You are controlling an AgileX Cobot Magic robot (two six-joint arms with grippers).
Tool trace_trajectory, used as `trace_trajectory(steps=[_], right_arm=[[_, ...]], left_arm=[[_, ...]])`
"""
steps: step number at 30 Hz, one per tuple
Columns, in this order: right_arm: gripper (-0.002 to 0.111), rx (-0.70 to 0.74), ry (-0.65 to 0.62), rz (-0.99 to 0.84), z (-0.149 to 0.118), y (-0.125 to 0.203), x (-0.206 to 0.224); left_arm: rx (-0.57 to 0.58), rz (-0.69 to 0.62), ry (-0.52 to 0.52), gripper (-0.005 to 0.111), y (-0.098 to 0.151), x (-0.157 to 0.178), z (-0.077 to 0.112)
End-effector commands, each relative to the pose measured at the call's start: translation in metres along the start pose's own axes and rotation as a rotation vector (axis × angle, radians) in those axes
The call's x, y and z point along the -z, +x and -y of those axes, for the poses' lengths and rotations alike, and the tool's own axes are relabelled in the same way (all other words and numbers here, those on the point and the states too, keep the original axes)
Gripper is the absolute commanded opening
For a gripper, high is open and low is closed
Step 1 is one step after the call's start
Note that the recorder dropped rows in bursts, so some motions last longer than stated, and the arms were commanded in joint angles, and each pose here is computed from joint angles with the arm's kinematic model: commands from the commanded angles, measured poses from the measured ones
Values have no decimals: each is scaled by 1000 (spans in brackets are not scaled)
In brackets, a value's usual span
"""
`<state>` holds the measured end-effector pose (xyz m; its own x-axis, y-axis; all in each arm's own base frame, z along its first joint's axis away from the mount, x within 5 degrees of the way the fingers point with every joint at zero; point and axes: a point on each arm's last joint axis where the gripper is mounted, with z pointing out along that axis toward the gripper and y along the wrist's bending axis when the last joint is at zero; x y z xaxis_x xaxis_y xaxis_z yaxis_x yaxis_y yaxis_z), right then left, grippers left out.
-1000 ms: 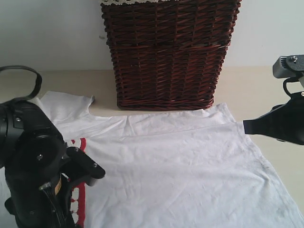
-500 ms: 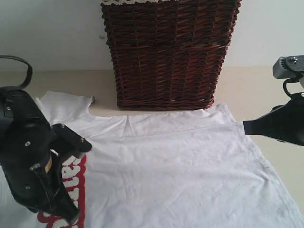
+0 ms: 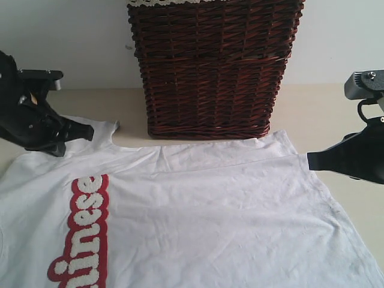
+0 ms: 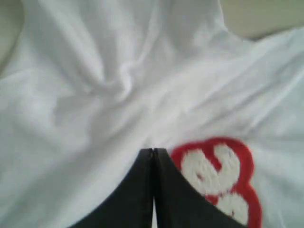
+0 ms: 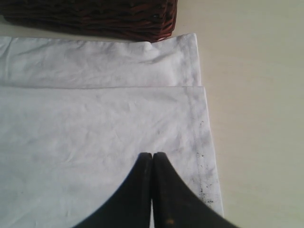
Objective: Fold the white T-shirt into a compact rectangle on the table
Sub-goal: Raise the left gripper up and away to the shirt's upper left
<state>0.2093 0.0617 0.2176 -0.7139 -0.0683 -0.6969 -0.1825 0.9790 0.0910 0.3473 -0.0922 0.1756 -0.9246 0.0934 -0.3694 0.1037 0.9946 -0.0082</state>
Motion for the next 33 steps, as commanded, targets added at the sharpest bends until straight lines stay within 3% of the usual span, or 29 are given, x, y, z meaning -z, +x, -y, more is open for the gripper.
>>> trace_trajectory(steps=[1, 9, 14, 22, 26, 29, 33], right_arm=[[0, -3, 4, 4, 2, 1, 0], [0, -3, 6, -11, 2, 3, 0], [0, -3, 7, -13, 2, 3, 0], [0, -5, 6, -15, 2, 3, 0], [0, -5, 6, -15, 2, 3, 0], [0, -5, 6, -15, 2, 3, 0], [0, -5, 6, -15, 2, 3, 0]], left_arm=[[13, -28, -11, 0, -32, -38, -13], [10, -52, -33, 0, -75, -107, -31], [6, -26, -46, 0, -103, -124, -45], [-76, -96, -61, 0, -115, -169, -61], [-118, -132, -74, 0, -121, -165, -70], [-58, -92, -70, 0, -135, -151, -79], [-62, -39, -49, 0, -151, -133, -78]])
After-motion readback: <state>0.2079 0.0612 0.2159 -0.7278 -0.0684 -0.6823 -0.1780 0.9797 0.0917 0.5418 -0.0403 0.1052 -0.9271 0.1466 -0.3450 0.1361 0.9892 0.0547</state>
